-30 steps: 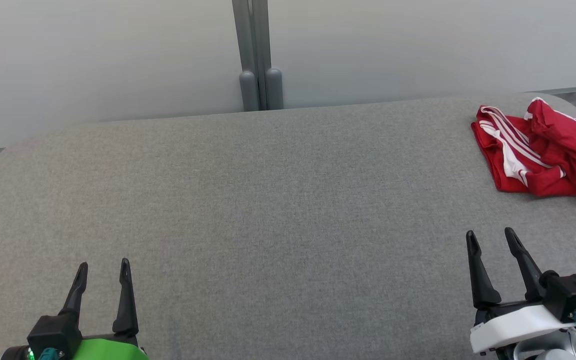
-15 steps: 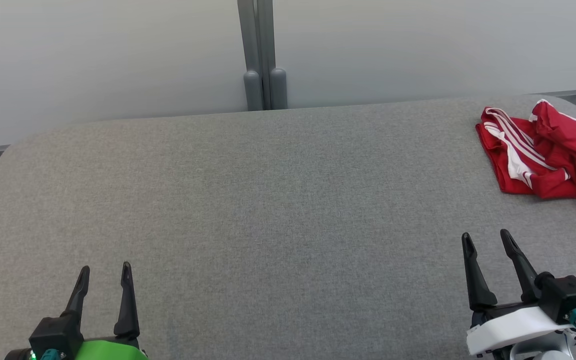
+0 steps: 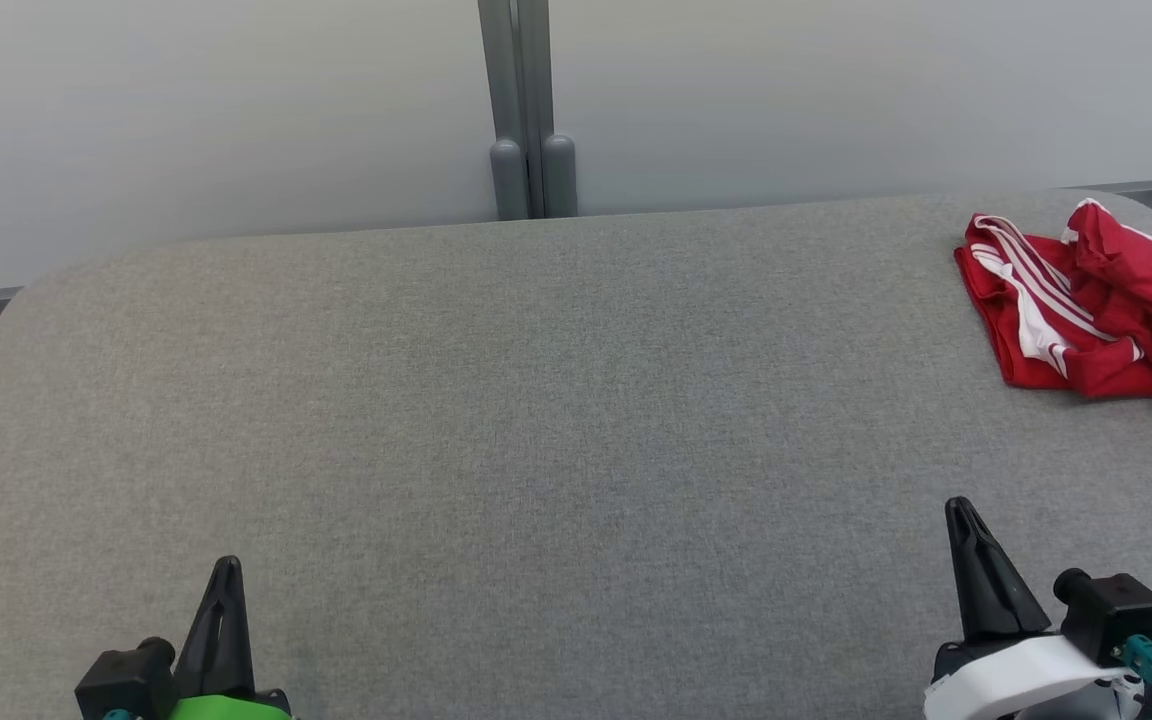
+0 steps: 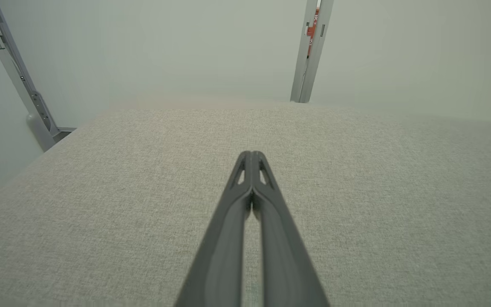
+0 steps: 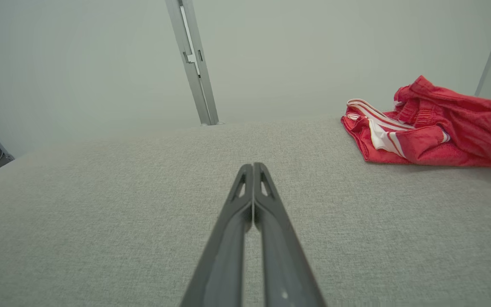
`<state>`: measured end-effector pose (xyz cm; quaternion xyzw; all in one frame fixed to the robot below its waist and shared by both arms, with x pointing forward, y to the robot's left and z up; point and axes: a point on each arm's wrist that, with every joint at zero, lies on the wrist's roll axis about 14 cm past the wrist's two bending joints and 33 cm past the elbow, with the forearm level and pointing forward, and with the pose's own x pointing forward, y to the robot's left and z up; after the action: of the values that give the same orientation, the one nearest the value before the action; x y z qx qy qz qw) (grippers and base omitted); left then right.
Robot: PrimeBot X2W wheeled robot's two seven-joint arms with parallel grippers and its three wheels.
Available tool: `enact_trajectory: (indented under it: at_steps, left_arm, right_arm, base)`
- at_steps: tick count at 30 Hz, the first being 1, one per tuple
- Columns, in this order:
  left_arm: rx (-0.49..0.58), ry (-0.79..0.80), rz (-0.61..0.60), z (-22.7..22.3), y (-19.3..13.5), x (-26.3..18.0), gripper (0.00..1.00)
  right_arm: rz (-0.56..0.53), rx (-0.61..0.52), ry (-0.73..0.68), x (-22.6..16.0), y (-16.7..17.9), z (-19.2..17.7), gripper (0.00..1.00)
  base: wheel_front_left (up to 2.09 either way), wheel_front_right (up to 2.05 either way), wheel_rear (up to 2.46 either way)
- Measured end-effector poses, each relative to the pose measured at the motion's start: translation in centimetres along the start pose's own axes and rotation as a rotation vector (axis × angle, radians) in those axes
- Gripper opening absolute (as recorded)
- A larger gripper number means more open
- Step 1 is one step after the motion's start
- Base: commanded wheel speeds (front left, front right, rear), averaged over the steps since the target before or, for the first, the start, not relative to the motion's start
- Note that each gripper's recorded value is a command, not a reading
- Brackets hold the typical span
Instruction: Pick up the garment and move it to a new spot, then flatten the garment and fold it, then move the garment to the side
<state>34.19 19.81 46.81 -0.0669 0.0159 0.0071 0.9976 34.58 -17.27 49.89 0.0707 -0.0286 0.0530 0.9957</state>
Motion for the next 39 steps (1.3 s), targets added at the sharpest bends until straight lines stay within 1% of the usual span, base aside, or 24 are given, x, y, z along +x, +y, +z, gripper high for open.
enact_trajectory:
  at_steps: [19,39]
  left_arm:
    - [-0.344,0.034,0.074,-0.4,1.0,0.4,0.00]
    - [-0.644,0.028,0.093,0.3,1.0,1.5,0.00]
  right_arm:
    - [-0.089,0.337,0.025,0.5,-1.4,-0.5,0.00]
    - [-0.141,0.631,0.025,1.3,-2.4,-0.5,0.00]
  base:
    - [0.00,0.00,0.00]
    - [0.00,0.00,0.00]
